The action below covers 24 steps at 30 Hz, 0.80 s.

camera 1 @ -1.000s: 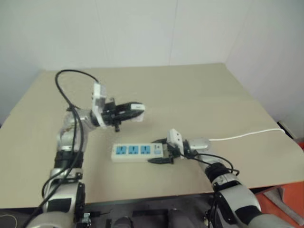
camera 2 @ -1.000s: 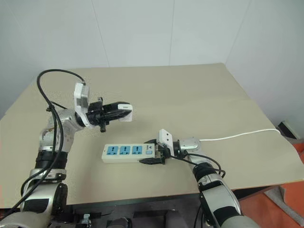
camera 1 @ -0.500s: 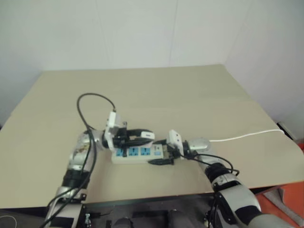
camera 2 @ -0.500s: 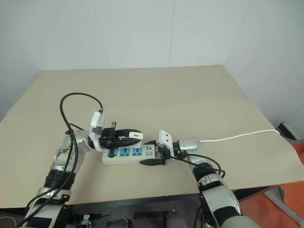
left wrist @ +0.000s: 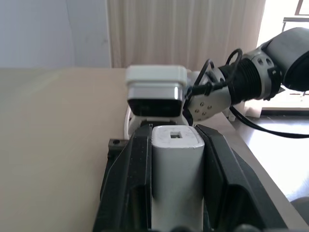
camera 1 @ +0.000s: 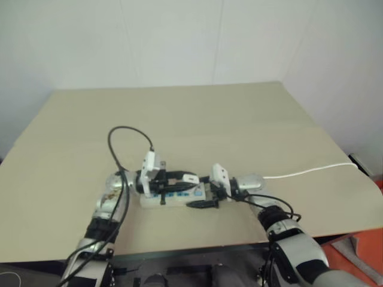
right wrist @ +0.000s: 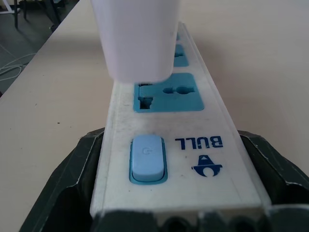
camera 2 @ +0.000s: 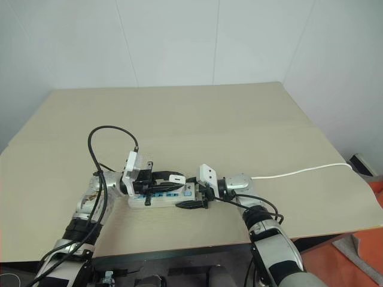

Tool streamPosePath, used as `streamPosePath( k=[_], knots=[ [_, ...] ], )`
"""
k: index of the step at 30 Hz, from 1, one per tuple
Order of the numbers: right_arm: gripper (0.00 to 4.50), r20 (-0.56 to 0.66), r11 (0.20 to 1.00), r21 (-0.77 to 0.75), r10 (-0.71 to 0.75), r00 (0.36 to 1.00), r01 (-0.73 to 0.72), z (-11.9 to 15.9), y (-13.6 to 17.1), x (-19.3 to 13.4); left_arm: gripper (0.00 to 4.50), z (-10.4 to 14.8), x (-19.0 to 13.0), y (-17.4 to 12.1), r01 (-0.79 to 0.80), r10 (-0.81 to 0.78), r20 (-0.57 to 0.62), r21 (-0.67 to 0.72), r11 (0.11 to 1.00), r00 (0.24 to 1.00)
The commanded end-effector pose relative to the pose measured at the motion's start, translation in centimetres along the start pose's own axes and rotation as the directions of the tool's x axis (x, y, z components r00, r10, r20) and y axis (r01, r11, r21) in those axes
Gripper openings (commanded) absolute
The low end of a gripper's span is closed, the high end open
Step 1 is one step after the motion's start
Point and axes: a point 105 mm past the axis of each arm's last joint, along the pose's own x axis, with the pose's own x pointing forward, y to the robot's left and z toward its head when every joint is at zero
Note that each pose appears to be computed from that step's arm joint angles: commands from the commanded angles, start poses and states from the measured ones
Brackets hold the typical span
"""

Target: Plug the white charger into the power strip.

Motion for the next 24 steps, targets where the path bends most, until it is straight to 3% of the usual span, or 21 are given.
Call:
streamPosePath(
  k=[1, 16, 24],
  knots=[
    [3.42, 0.011, 1.0, -0.004, 0.026, 1.0, -0.026, 0.3, 0.4, 0.5, 1.02, -0.2, -0.1, 0.0, 0.008, -0.007, -0.015, 0.037, 0.999, 1.0],
    [3.42, 0.005, 1.0, -0.004, 0.022, 1.0, -0.022, 0.3, 0.3, 0.1, 1.02, -1.1, -0.3, 0.6, -0.016, 0.017, -0.031, 0.022, 1.0, 0.999],
    [3.42, -0.002, 1.0, 0.0, 0.027, 1.0, -0.027, 0.2, 0.4, -0.1, 1.02, -2.1, -2.7, 0.3, -0.035, 0.034, -0.099, 0.0, 0.999, 0.995]
  ],
)
